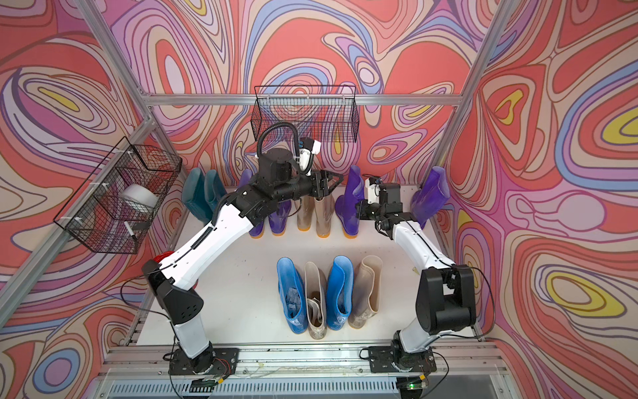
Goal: Match and arrange rain boots in pairs
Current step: Place the rain boot at the center of the board.
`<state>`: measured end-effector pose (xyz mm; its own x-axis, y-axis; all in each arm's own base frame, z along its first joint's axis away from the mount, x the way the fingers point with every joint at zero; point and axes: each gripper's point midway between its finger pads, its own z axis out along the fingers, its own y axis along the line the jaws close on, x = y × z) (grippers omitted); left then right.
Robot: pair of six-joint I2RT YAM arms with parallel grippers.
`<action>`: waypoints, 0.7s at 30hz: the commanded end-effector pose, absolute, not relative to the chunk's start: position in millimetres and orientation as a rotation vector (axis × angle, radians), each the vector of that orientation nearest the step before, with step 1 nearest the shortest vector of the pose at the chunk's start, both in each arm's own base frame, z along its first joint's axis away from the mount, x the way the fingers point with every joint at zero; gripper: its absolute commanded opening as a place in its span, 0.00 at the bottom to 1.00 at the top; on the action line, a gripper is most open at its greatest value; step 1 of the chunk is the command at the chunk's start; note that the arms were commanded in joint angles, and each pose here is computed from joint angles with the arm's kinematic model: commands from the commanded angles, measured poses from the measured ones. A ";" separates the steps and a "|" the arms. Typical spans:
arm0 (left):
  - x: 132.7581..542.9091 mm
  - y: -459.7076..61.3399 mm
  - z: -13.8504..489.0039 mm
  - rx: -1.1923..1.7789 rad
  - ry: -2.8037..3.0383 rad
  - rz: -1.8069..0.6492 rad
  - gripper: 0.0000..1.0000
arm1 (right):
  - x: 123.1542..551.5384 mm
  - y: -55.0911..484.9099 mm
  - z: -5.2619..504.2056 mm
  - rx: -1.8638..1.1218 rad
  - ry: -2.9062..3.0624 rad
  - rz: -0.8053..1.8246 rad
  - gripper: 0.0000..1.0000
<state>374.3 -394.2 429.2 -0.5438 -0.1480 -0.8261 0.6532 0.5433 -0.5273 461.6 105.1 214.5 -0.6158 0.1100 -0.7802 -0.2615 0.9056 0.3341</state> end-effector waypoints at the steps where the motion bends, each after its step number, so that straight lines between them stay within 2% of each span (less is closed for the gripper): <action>1: 372.6 -376.3 428.8 0.385 1.848 -1.030 0.55 | 464.5 112.5 224.6 -0.147 2.138 0.546 0.10; 11: 355.2 -349.1 405.5 0.340 1.900 -0.976 0.57 | 451.1 112.2 243.0 -0.160 2.123 0.531 0.40; 21: 346.2 -339.2 406.4 0.332 1.897 -0.969 0.57 | 438.8 104.8 287.6 -0.145 2.062 0.489 0.51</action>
<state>349.9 -345.9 394.6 -0.5467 -0.1449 -0.8247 0.5744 0.6517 -0.4953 442.5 105.8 248.7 -0.5884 0.0943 -0.8030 -0.2810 0.9074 0.3125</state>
